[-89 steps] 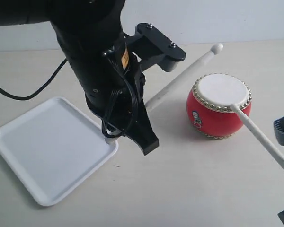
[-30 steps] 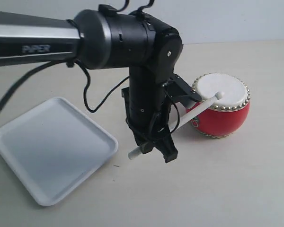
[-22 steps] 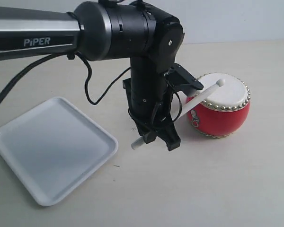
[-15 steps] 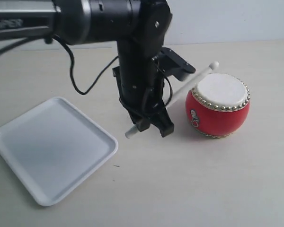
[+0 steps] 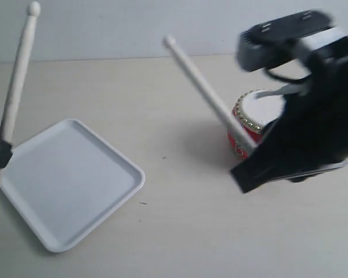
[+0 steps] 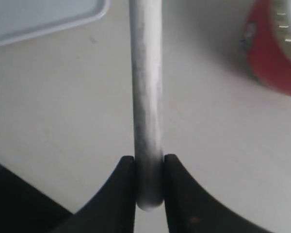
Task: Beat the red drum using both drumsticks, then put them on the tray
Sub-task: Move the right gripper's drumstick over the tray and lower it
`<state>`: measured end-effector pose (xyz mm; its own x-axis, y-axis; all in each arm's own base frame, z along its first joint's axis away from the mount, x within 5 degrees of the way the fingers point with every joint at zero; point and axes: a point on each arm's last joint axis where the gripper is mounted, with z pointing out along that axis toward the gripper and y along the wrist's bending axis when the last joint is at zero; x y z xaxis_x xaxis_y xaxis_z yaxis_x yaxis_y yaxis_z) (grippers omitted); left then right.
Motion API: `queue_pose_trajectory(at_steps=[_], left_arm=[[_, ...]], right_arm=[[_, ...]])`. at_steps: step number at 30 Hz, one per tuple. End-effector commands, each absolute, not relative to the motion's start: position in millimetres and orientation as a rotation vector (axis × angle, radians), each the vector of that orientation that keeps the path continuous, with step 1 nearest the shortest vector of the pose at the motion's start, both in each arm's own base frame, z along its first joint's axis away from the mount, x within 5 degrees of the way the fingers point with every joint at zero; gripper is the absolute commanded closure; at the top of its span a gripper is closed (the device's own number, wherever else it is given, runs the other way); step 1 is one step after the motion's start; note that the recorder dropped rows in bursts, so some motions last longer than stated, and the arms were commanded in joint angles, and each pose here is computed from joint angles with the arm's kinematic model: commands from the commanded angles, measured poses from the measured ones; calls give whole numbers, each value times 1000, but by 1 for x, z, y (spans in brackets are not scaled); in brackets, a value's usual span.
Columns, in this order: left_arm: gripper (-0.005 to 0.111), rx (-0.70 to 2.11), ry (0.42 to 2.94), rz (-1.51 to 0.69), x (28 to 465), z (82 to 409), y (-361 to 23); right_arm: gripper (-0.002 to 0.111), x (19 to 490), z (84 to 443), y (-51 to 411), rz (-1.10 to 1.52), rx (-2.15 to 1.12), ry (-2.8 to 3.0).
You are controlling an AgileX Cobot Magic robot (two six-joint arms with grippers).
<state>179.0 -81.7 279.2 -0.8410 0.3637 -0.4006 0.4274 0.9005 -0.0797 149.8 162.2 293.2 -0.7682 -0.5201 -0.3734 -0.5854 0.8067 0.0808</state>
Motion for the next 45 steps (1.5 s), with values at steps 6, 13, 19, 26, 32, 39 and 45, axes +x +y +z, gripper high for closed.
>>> queue_pose_trajectory(at_steps=[6, 13, 19, 26, 32, 39, 45], left_arm=[[107, 320, 2609, -427, 125, 263, -63], [107, 151, 2616, -393, 118, 258, -50], [107, 16, 2615, -382, 121, 258, -41], [107, -40, 2615, -362, 123, 257, -36], [107, -43, 2615, -363, 123, 257, -36], [107, -38, 2619, -353, 123, 257, -36], [107, -29, 2632, -336, 122, 256, -35]], right_arm=[[108, 223, 242, 262, 336, -1217, 2736], [108, 261, 220, 304, 306, -1416, 2669], [108, 282, 197, 326, 292, -1503, 2621], [108, 289, 169, 334, 279, -1535, 2637], [108, 294, 160, 341, 331, -1420, 2643], [108, 296, 154, 341, 303, -1402, 2652], [108, 298, 148, 340, 270, -1312, 2716]])
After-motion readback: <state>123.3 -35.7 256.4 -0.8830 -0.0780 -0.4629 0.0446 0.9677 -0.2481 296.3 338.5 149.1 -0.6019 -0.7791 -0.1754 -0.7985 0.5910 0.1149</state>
